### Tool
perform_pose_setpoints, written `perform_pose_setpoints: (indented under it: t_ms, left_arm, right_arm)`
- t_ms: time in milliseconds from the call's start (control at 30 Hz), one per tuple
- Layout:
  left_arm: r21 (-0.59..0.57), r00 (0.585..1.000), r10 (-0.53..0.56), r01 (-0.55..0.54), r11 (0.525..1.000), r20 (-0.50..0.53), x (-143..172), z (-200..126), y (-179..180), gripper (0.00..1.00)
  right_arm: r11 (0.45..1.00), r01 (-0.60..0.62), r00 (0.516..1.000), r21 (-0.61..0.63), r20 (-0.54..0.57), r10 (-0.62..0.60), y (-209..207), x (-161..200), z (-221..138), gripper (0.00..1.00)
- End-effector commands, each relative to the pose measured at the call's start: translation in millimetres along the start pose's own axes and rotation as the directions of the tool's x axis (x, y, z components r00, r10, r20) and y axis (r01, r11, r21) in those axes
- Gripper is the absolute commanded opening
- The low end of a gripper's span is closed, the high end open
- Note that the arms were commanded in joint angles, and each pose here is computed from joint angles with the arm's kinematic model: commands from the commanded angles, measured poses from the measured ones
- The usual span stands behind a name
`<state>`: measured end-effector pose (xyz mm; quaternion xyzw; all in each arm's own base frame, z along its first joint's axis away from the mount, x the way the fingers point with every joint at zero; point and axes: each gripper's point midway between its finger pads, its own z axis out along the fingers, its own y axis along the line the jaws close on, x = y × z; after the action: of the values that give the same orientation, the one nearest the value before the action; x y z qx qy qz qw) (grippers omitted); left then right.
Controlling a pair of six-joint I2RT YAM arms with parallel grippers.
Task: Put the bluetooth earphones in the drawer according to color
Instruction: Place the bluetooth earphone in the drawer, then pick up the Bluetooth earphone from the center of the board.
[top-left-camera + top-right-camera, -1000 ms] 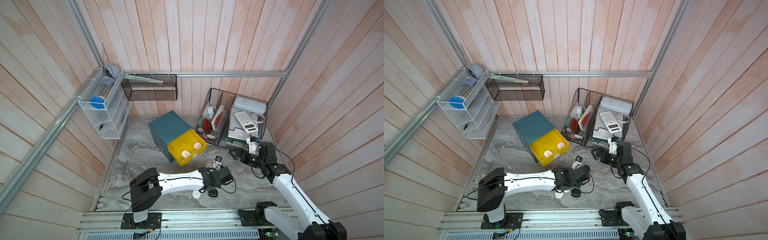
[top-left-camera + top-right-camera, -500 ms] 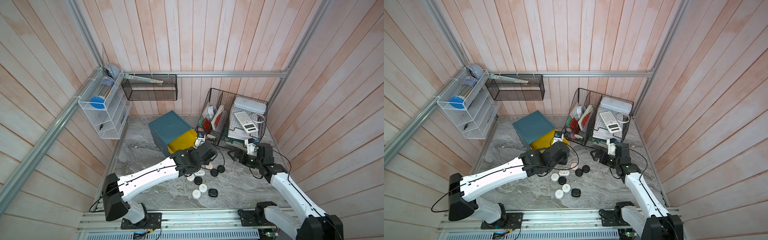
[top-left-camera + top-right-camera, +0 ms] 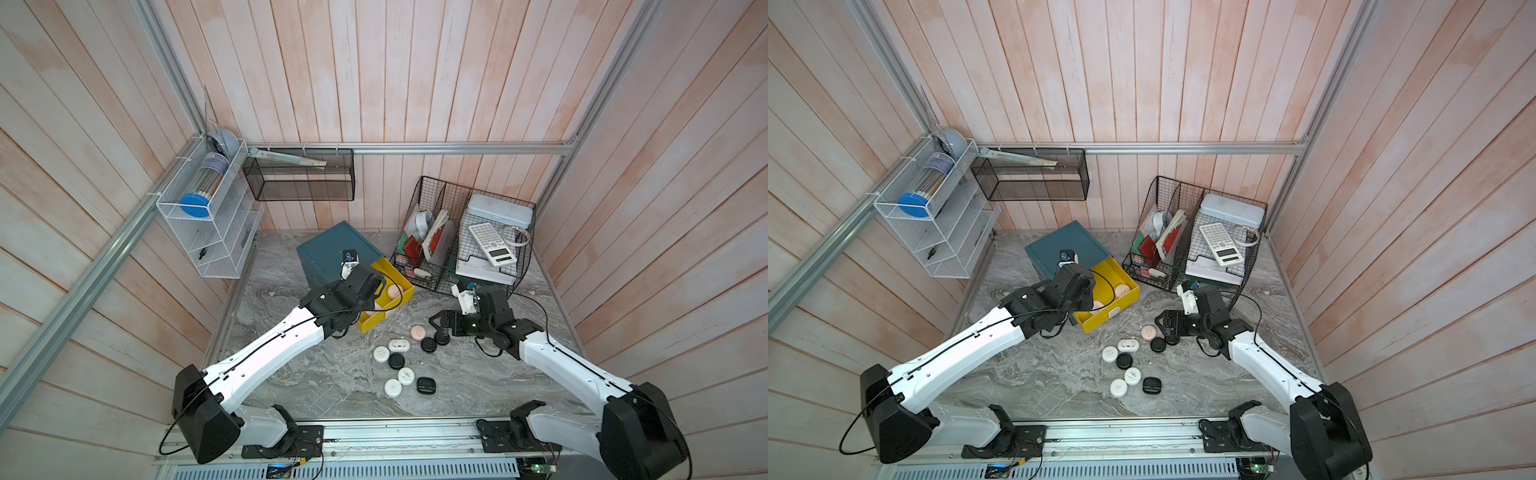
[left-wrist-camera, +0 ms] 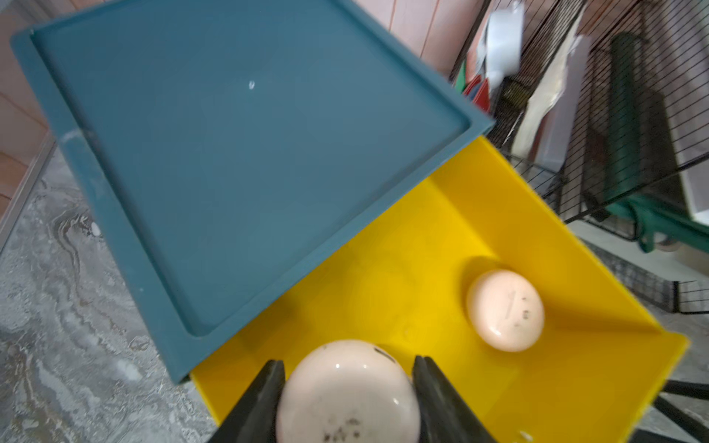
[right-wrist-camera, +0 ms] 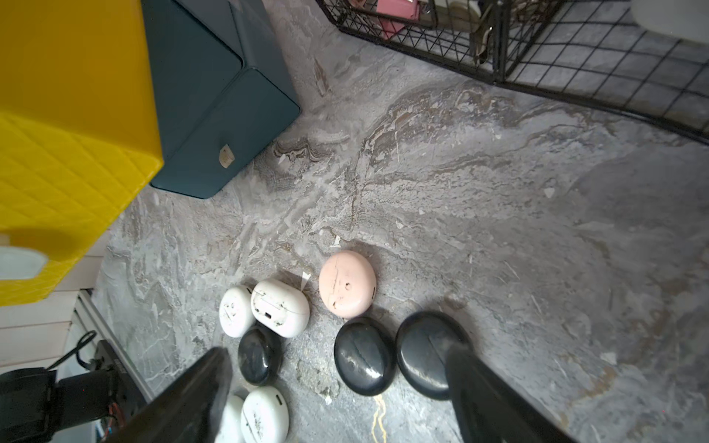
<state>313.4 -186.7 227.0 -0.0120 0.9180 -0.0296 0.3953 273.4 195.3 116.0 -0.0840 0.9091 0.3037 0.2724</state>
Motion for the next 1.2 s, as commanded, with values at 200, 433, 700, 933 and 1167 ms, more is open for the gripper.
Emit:
perform_pose_setpoints:
  t_ms: [200,433,700,933,1167]
  left_arm:
    - [0.068,0.998,-0.060,0.058,0.996,0.030,-4.3,-14.9,5.6,0.71]
    - [0.117,0.992,-0.104,0.095,0.989,0.067,-8.8,-30.4,9.6,0.84]
    - [0.151,0.952,-0.246,0.220,0.964,0.181,-6.0,-48.0,39.4,0.99]
    - [0.223,0.867,-0.418,0.366,0.903,0.271,5.5,-65.7,69.8,1.00]
    - [0.210,0.831,-0.475,0.429,0.879,0.291,23.0,-66.8,91.2,1.00]
  right_arm:
    - [0.978,0.189,0.981,0.090,0.034,-0.193,1.6,-3.6,29.8,0.84]
    - [0.970,0.217,0.975,0.109,0.020,-0.221,0.9,3.2,46.5,0.83]
    - [0.960,0.250,0.968,0.127,-0.055,-0.245,-7.0,18.8,66.0,0.83]
    - [0.944,0.278,0.957,0.177,-0.131,-0.257,-17.1,35.3,82.1,0.83]
    - [0.921,0.298,0.950,0.250,-0.169,-0.261,-24.6,40.1,85.5,0.83]
